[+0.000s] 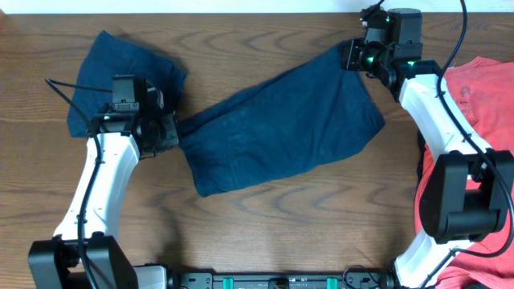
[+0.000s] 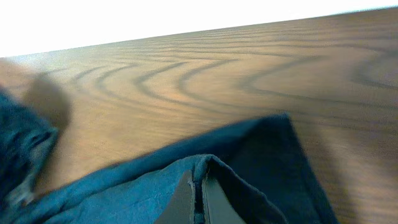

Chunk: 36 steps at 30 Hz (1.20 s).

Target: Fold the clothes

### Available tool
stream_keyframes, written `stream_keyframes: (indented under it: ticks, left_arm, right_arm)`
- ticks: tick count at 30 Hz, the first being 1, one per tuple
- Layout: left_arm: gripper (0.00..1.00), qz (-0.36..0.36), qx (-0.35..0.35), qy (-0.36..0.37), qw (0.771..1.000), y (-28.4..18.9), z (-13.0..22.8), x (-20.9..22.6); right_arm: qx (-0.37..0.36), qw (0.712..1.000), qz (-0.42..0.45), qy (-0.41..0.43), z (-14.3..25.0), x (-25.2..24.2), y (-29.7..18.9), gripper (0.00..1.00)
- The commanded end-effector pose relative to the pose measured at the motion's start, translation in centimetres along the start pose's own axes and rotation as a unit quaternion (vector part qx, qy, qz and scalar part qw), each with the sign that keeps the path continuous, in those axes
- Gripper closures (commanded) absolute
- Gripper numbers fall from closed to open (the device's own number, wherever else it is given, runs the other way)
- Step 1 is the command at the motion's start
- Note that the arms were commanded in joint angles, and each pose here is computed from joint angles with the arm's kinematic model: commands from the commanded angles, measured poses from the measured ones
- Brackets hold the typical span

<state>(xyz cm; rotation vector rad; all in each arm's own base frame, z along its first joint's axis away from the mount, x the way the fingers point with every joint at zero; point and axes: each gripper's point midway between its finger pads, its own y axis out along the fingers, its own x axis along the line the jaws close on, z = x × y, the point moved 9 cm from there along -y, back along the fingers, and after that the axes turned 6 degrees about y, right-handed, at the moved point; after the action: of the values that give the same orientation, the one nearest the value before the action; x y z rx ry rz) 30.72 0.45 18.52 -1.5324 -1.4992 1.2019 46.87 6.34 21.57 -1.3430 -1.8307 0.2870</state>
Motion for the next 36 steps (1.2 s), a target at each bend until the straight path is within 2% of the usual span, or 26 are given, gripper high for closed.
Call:
stream_keyframes:
  ticks: [1,2,4,5,7,13,22,24,28,31,32,34,36]
  left_arm:
    - [0.84,0.009,0.002,0.001,1.000,1.0,-0.7,-0.4]
    - [0.83,0.012,0.009,0.003,1.000,1.4,-0.6,-0.6]
    - [0.75,0.028,0.027,0.006,0.999,2.0,-0.2,-1.1]
    - [0.68,0.036,0.036,0.012,0.999,2.2,0.0,-1.4]
    - [0.58,0.041,0.048,0.023,0.998,2.2,0.4,-1.9]
    - [0.40,0.046,0.086,0.064,0.993,2.2,1.8,-3.1]
    - [0.38,0.043,0.115,0.073,0.990,3.7,3.6,-2.9]
    - [0.38,0.042,0.124,0.072,0.989,4.0,3.9,-2.8]
    - [0.37,0.043,0.135,0.069,0.987,4.6,4.2,-2.8]
    - [0.30,0.064,0.142,0.066,0.986,4.9,4.3,-3.1]
    - [0.28,0.075,0.146,0.070,0.984,5.0,4.4,-3.2]
    - [0.28,0.088,0.152,0.084,0.981,5.2,4.7,-3.3]
    - [0.28,0.091,0.161,0.085,0.979,5.6,5.1,-3.3]
  right_arm:
    - [-0.022,0.994,0.102,0.040,0.6,-2.5,2.2,0.89]
    - [-0.021,0.992,0.114,0.045,1.0,-3.2,3.1,0.75]
    - [-0.003,0.991,0.121,0.049,2.0,-4.2,4.5,0.36]
    - [0.011,0.990,0.129,0.054,2.7,-4.9,5.0,0.28]
    - [0.041,0.987,0.144,0.065,3.8,-5.8,5.3,0.22]
    - [0.124,0.975,0.177,0.055,5.3,-7.0,2.4,0.24]
    - [0.219,0.941,0.253,0.046,7.4,-9.0,-1.6,0.20]
    - [0.239,0.939,0.243,0.039,8.3,-9.5,-1.6,0.22]
    - [0.273,0.948,0.163,0.015,10.7,-9.5,-0.8,0.27]
    - [0.292,0.947,0.131,0.030,12.7,-9.5,-0.5,0.43]
    - [0.301,0.945,0.128,0.036,13.4,-9.6,-0.5,0.52]
    - [0.317,0.939,0.130,0.043,14.7,-10.0,-0.6,0.64]
    - [0.329,0.934,0.133,0.051,15.7,-10.2,-0.7,0.80]
